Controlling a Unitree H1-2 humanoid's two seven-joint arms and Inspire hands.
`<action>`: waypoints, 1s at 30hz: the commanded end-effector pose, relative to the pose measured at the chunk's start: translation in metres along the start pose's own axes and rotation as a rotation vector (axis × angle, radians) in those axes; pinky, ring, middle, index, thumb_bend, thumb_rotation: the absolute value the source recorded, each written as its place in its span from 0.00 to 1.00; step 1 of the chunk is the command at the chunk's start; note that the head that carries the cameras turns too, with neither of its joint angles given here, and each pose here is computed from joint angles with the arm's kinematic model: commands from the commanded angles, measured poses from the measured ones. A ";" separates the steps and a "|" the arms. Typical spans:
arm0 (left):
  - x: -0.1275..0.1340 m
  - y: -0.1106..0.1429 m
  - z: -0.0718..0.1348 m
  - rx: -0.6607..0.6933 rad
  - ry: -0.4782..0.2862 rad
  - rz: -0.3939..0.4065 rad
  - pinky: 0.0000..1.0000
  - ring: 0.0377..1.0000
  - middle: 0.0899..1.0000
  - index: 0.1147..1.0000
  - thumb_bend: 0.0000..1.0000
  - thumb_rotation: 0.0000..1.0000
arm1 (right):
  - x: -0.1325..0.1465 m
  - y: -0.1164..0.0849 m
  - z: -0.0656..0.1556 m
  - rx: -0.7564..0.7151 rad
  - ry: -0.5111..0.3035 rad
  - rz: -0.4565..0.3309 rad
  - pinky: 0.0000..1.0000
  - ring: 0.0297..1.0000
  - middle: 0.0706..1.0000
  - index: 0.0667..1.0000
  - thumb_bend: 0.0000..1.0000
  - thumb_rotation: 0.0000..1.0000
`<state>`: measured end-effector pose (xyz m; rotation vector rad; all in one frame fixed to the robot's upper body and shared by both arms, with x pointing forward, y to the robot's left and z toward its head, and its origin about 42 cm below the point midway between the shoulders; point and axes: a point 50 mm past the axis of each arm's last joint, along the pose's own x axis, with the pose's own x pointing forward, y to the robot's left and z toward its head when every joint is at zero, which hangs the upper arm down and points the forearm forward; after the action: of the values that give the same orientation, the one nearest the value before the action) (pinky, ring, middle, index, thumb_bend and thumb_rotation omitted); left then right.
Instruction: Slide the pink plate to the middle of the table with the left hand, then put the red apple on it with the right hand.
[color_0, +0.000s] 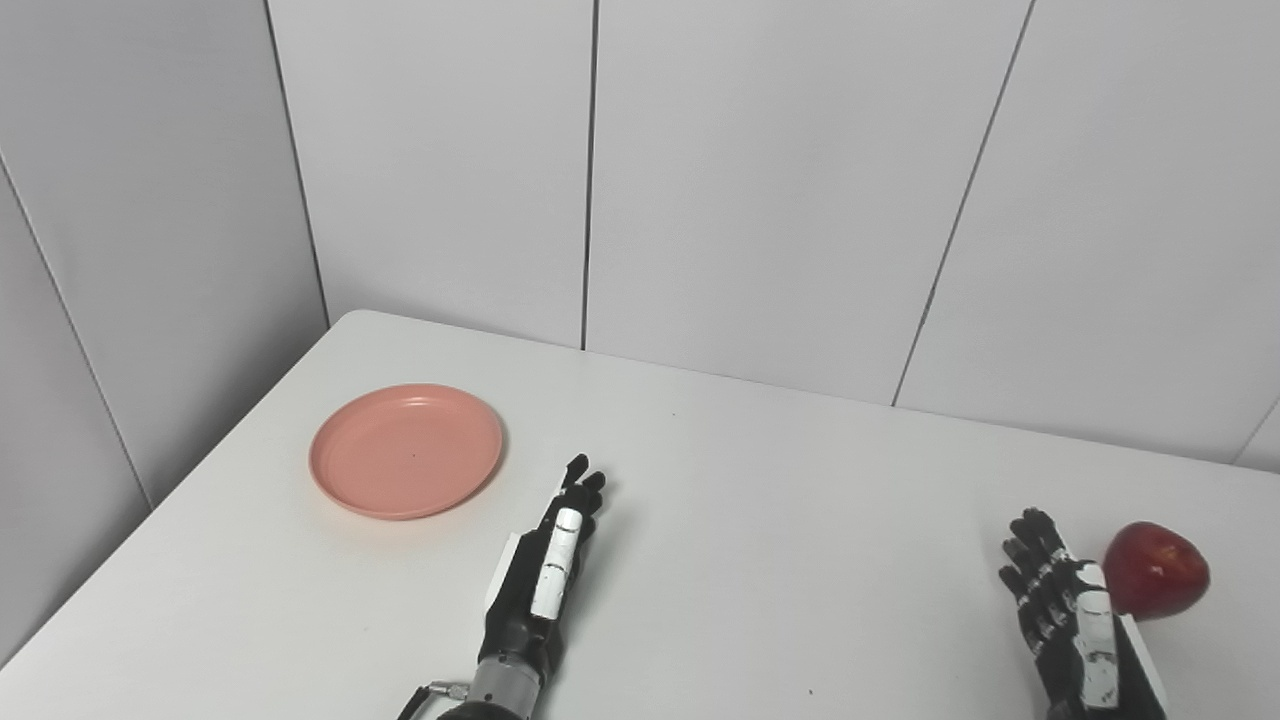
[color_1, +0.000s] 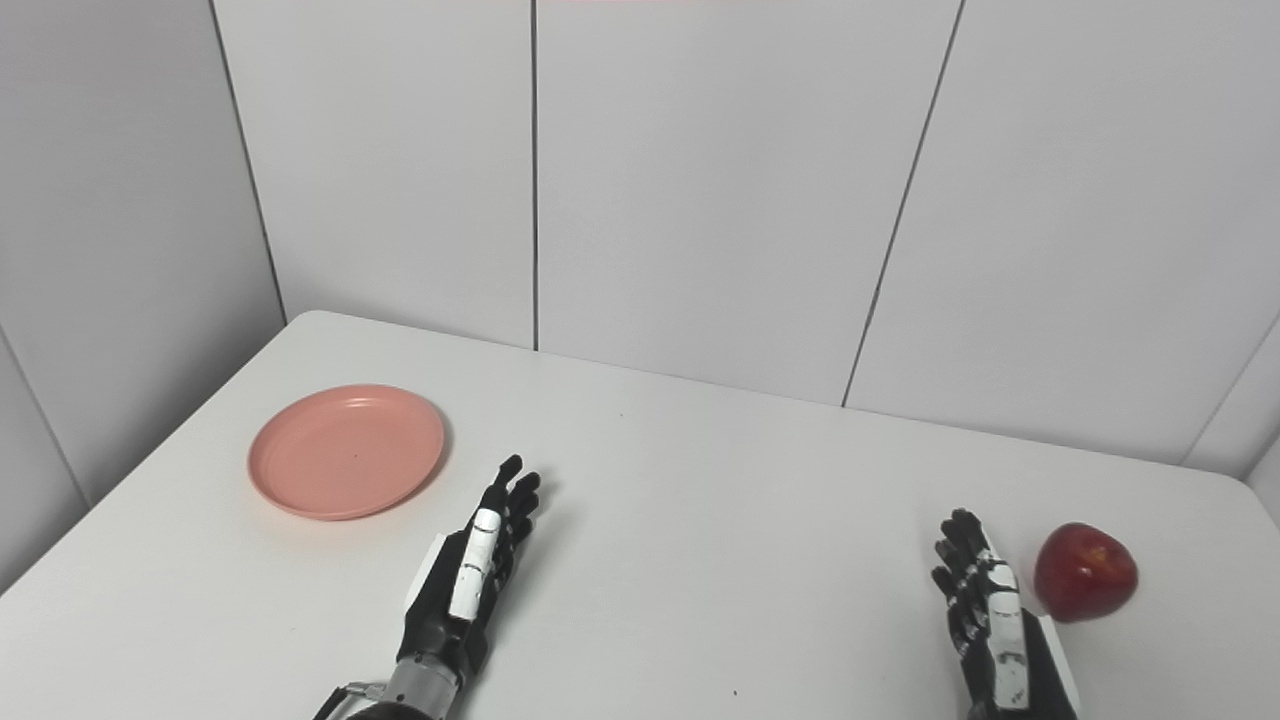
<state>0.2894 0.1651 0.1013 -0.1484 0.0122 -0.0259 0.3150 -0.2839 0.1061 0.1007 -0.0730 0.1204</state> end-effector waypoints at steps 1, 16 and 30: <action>-0.005 -0.002 -0.015 -0.009 0.055 0.012 1.00 0.97 0.95 0.95 0.66 1.00 | -0.017 -0.004 -0.024 0.021 0.047 -0.016 1.00 0.99 0.96 0.95 0.82 1.00; -0.006 -0.003 -0.018 -0.007 0.060 0.009 1.00 0.97 0.96 0.95 0.65 0.98 | -0.018 -0.005 -0.026 0.020 0.055 -0.013 1.00 0.98 0.95 0.93 0.81 1.00; -0.005 0.007 -0.015 0.010 -0.011 -0.027 1.00 0.95 0.95 0.92 0.71 0.98 | -0.017 0.004 -0.027 0.015 0.054 -0.003 1.00 0.97 0.94 0.93 0.81 1.00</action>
<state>0.2910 0.1656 0.1003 -0.1510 -0.0070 -0.0422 0.3163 -0.2823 0.1051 0.0876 -0.0689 0.1323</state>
